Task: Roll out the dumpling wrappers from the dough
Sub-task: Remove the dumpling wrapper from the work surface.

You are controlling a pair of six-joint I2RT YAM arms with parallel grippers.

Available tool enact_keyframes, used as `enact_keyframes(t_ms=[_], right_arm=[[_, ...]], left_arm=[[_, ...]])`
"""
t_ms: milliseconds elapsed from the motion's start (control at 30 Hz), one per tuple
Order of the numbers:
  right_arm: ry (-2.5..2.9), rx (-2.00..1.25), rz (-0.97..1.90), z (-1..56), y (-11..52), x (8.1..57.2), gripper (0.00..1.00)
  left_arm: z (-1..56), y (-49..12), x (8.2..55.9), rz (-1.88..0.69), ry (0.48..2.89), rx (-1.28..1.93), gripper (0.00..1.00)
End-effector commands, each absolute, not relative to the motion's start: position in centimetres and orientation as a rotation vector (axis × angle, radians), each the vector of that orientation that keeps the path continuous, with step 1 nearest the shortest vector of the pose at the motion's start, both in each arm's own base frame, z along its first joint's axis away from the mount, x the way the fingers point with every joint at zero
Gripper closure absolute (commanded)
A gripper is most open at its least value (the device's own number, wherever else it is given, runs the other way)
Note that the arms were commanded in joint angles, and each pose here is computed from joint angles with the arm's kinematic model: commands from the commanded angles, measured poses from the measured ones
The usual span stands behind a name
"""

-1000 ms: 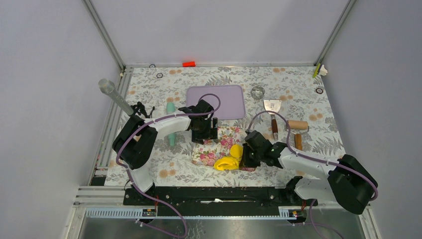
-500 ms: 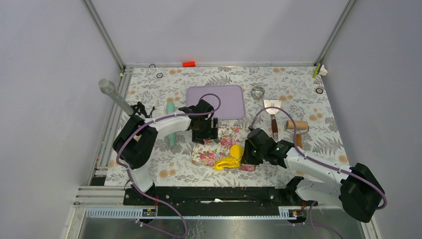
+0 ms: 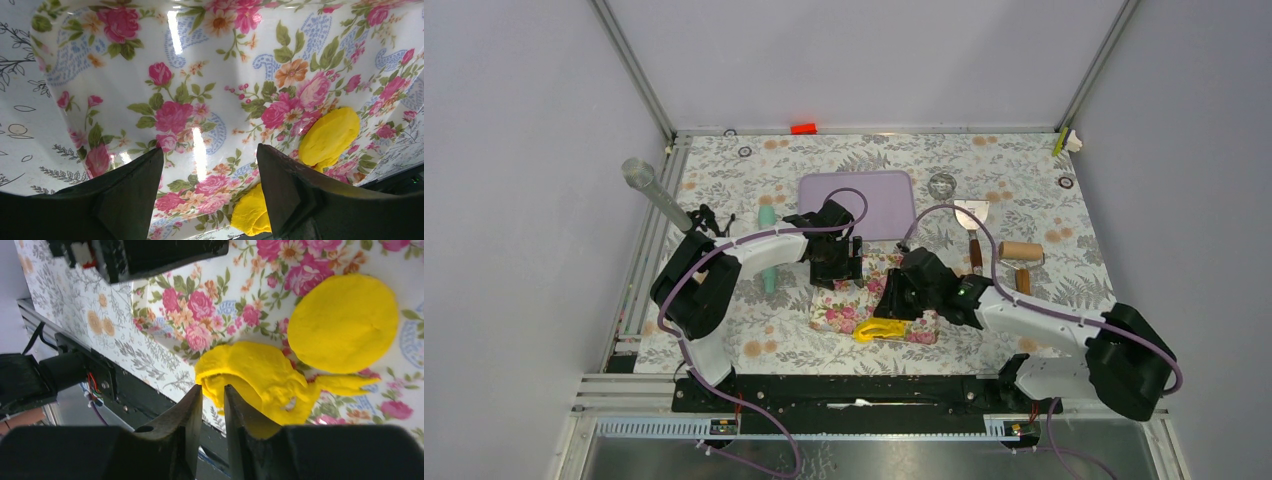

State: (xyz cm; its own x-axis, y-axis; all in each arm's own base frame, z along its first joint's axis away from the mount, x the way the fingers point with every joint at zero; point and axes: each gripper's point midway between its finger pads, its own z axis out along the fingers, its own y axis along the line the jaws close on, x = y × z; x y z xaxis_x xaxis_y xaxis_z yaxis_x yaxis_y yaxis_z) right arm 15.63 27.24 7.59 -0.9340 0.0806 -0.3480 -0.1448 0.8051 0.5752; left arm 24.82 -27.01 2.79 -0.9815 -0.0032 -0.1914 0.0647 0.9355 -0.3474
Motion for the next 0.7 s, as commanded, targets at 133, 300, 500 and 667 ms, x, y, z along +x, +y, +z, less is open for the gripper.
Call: enact_keyframes(t_ms=[133,300,500,667], right_arm=[[2.683,-0.037,0.938,5.6,30.6,16.7,0.73],[2.775,-0.061,0.835,3.2,29.2,15.6,0.74],[2.806,-0.044,0.676,2.0,25.4,14.3,0.75],[2.814,-0.037,0.536,1.2,22.7,13.8,0.75]], left_arm=[[0.1,-25.2,23.5,-0.419,2.982,0.055,0.25],[0.1,-25.2,23.5,-0.421,2.982,0.061,0.25],[0.2,-25.4,23.6,-0.426,2.979,0.061,0.25],[0.1,-25.3,23.6,-0.421,2.982,0.062,0.25]])
